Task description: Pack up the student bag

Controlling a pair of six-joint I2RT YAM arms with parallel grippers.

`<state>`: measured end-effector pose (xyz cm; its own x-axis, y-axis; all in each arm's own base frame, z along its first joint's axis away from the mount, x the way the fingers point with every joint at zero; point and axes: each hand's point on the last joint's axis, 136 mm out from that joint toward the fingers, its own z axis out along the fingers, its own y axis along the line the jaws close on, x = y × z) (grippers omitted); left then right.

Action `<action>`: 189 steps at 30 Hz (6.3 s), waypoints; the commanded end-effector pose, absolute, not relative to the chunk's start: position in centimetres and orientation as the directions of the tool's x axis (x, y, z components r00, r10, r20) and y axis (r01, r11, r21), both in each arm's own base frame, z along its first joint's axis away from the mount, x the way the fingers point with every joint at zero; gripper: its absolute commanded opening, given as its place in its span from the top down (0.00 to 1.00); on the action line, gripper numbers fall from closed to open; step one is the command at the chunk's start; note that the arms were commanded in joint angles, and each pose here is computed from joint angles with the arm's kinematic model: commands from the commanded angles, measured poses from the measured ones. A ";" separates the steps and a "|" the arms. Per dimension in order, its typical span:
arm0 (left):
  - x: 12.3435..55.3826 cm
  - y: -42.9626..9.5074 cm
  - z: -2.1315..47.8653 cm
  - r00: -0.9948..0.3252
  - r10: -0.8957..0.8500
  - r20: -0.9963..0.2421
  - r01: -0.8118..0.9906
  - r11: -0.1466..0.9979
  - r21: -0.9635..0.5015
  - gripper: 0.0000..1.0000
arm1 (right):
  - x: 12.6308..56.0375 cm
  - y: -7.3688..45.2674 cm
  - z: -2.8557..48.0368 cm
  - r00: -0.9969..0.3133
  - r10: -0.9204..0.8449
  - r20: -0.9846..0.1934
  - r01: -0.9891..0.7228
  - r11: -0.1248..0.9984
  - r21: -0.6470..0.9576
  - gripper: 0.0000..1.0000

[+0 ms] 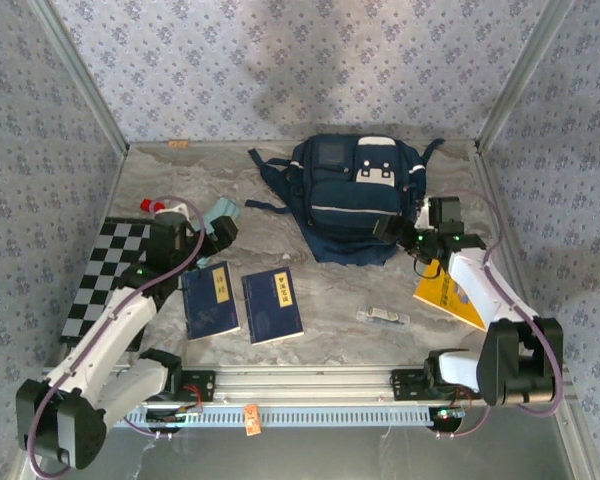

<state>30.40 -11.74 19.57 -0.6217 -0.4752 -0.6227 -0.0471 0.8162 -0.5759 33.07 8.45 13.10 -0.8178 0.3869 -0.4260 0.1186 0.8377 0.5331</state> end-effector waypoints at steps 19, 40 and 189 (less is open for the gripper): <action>32.3 -19.5 19.0 -0.680 -0.339 -0.650 0.112 0.829 -0.549 0.00 | 37.3 18.4 7.1 -0.890 0.355 -0.286 0.161 0.832 0.531 0.00; 31.9 -27.6 19.0 -0.783 -0.295 -0.547 0.154 0.761 -0.630 0.00 | 36.4 12.6 13.5 -0.860 0.357 -0.365 0.144 0.855 0.498 0.00; 33.5 -43.4 16.4 -0.356 -0.053 -0.933 0.536 0.806 -0.250 0.85 | 33.9 16.7 17.5 -0.518 0.840 -0.161 0.365 0.387 0.847 1.00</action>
